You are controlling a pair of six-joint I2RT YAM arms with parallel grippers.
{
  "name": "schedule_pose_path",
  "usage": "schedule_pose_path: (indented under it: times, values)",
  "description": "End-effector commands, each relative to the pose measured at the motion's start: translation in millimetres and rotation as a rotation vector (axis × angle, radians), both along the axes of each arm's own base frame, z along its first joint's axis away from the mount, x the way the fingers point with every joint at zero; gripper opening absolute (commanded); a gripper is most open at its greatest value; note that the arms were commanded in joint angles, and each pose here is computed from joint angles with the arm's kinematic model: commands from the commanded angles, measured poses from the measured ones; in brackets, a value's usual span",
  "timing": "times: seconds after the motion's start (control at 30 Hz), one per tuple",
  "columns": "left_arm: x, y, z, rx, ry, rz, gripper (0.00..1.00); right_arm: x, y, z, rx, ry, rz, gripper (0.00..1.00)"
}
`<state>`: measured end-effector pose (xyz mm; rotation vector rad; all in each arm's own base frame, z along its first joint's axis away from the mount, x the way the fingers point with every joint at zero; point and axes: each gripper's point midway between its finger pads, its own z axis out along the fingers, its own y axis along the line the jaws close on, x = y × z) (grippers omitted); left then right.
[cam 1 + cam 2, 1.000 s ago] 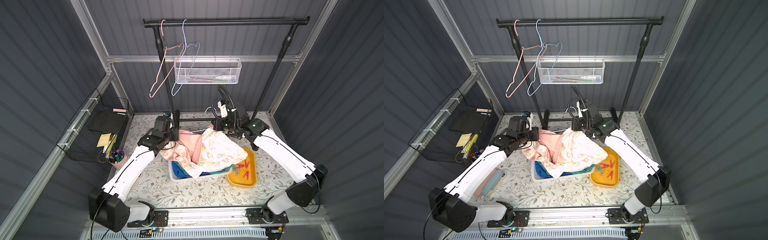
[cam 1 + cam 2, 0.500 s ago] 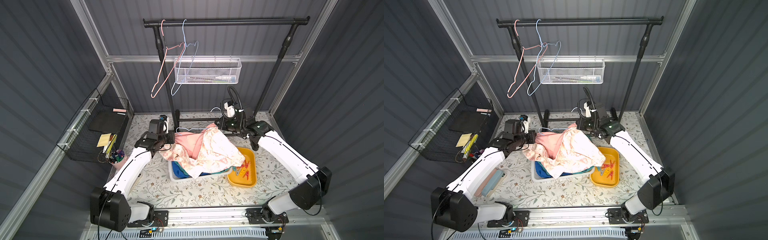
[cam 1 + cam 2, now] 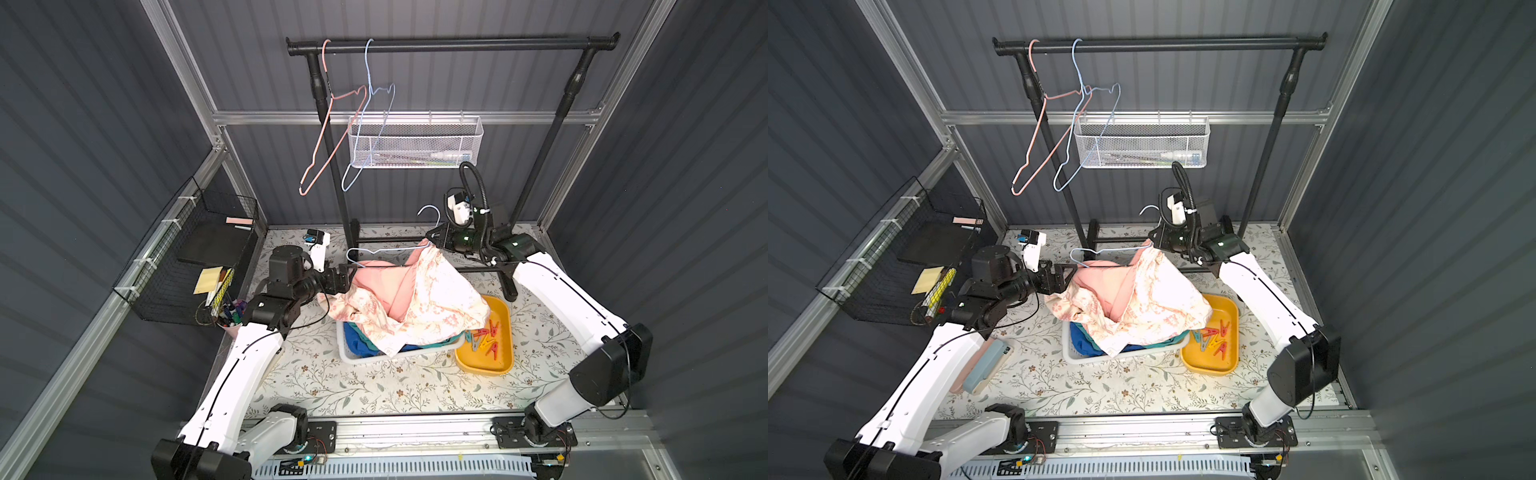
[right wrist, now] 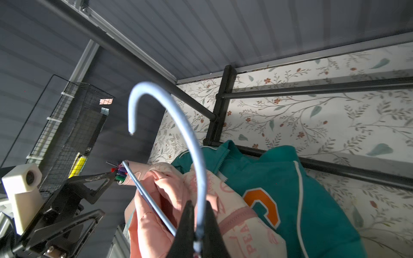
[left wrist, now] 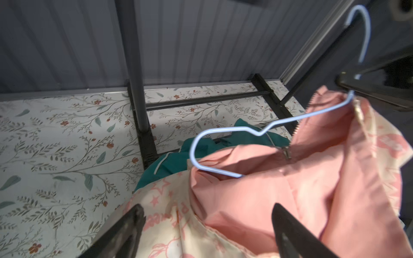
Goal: Remove the clothespins securing jackets to the hanger
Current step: Remove the jacket from the hanger.
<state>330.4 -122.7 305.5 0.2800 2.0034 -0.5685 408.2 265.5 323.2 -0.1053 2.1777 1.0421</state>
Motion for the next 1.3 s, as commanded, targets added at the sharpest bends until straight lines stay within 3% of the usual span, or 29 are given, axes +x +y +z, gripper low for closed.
schedule_pose_path:
  times: [0.0,0.2,0.43,0.57,0.67,0.83,0.93,1.13,1.27]
  values:
    - [-13,-15,29,-0.035,-0.077,-0.109,0.91,2,8,33,0.130,-0.059,0.114,0.00]
    - [-10,-27,49,-0.094,-0.136,-0.173,0.78,-2,14,41,0.184,-0.070,0.203,0.00]
    - [0,-30,42,-0.108,-0.124,-0.186,0.67,-7,20,41,0.217,-0.064,0.263,0.00]
    - [14,-6,44,-0.071,-0.118,-0.035,0.69,-2,16,37,0.209,-0.060,0.243,0.00]
    - [9,-1,55,-0.085,-0.165,-0.011,0.69,-2,15,38,0.224,-0.055,0.248,0.00]
    - [18,16,50,-0.056,-0.146,0.092,0.70,0,12,37,0.225,-0.051,0.243,0.00]
    - [15,1,47,-0.079,-0.138,-0.007,0.70,-2,14,38,0.238,-0.051,0.262,0.00]
    - [-4,-36,56,-0.171,-0.182,-0.269,0.59,-4,19,41,0.269,-0.050,0.305,0.00]
    - [-7,-41,56,-0.190,-0.179,-0.307,0.39,-6,21,45,0.284,-0.057,0.327,0.00]
